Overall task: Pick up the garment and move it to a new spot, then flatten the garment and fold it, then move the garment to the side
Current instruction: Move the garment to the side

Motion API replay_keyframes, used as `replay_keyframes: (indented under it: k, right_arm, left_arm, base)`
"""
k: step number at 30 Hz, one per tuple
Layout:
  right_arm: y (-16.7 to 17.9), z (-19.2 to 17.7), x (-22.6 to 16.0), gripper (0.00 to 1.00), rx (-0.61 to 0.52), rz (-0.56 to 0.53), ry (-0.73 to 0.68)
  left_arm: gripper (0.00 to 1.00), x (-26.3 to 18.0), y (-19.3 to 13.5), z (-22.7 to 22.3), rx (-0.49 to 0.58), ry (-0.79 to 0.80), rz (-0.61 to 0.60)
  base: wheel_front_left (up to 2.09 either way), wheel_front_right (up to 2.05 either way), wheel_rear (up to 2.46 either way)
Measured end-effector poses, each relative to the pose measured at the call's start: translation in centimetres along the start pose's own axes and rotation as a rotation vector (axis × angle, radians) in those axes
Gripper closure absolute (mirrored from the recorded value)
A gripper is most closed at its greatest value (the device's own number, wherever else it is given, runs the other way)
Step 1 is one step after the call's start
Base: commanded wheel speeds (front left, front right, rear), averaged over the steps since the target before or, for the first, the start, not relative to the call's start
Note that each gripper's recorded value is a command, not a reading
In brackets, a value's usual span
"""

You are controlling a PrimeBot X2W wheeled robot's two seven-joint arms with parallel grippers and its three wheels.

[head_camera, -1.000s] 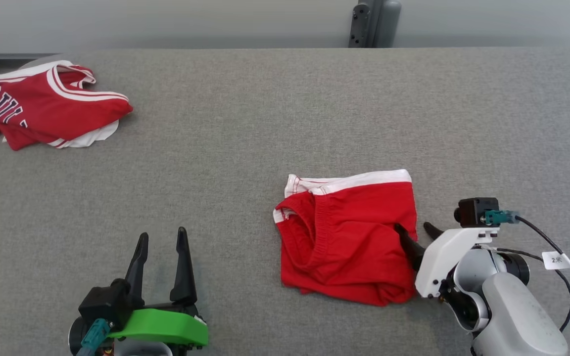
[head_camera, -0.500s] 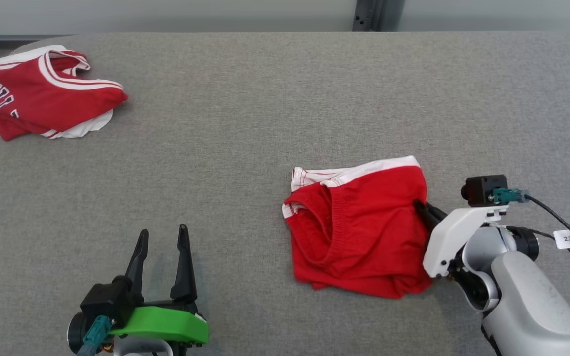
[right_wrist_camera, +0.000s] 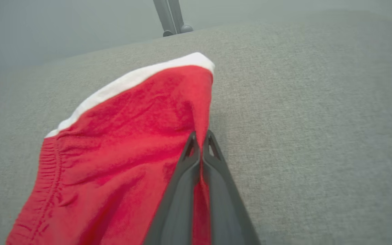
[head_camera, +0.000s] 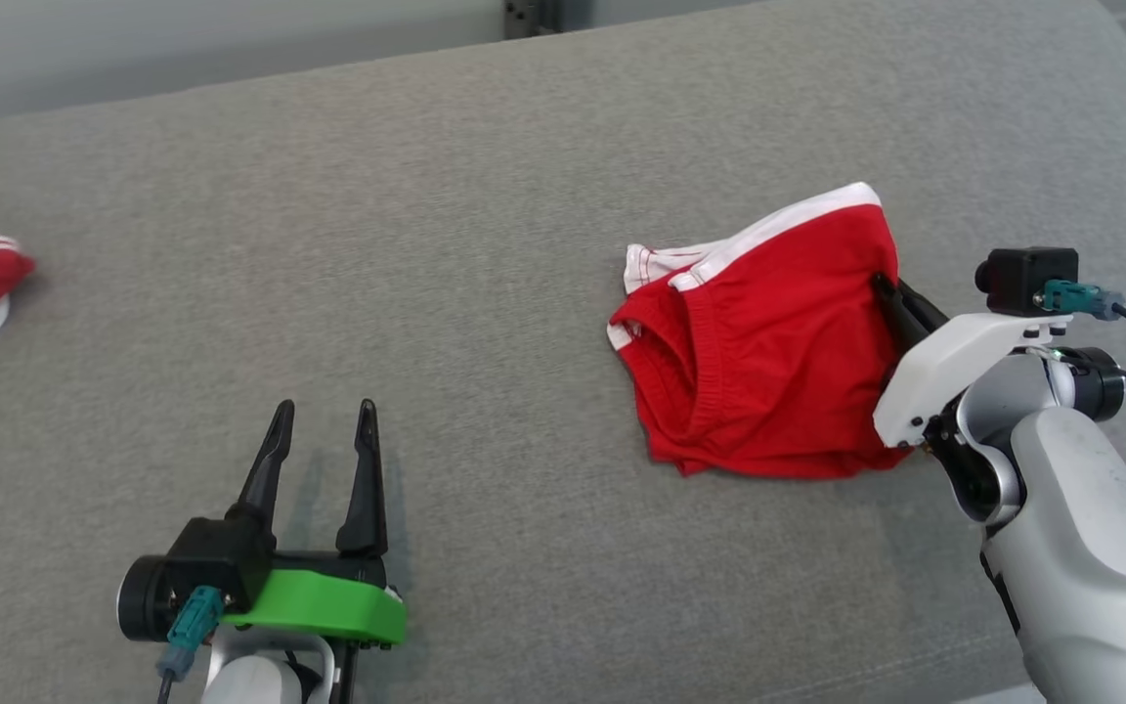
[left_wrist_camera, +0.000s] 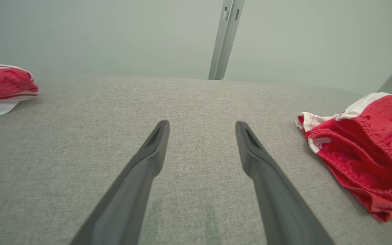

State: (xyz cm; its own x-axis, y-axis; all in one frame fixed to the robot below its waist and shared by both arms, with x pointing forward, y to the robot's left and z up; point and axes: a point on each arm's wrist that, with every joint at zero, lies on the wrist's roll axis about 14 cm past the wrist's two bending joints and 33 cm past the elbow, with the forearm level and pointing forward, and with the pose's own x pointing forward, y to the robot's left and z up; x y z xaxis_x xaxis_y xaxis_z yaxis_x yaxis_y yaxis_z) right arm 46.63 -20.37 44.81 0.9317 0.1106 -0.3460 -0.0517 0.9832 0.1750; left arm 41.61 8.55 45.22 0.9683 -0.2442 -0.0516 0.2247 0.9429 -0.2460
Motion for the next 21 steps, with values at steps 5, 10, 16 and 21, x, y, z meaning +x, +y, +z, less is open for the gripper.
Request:
replay_keyframes:
  k: [5, 10, 16, 21]
  right_arm:
    - [-3.8, 1.3, -1.7, 1.0, -0.004, -0.105, -0.046]
    - [-6.1, 1.5, -2.6, 1.0, -0.023, -0.167, -0.051]
    - [-6.8, 2.1, -1.2, 1.0, -0.065, -0.178, -0.049]
    - [-7.8, 4.8, 1.1, 1.0, -0.12, -0.184, -0.075]
  left_arm:
    - [0.0, 2.9, -4.2, -0.8, 0.02, 0.019, -0.156]
    - [0.0, 4.8, -7.5, -1.3, 0.015, 0.028, -0.262]
    - [0.0, 5.7, -8.6, -2.3, 0.002, 0.046, -0.303]
    - [0.0, 5.7, -7.1, -2.4, 0.02, 0.052, -0.267]
  base:
    - [0.0, 0.0, 0.0]
    - [0.0, 0.0, 0.0]
    - [0.0, 0.0, 0.0]
    - [0.0, 0.0, 0.0]
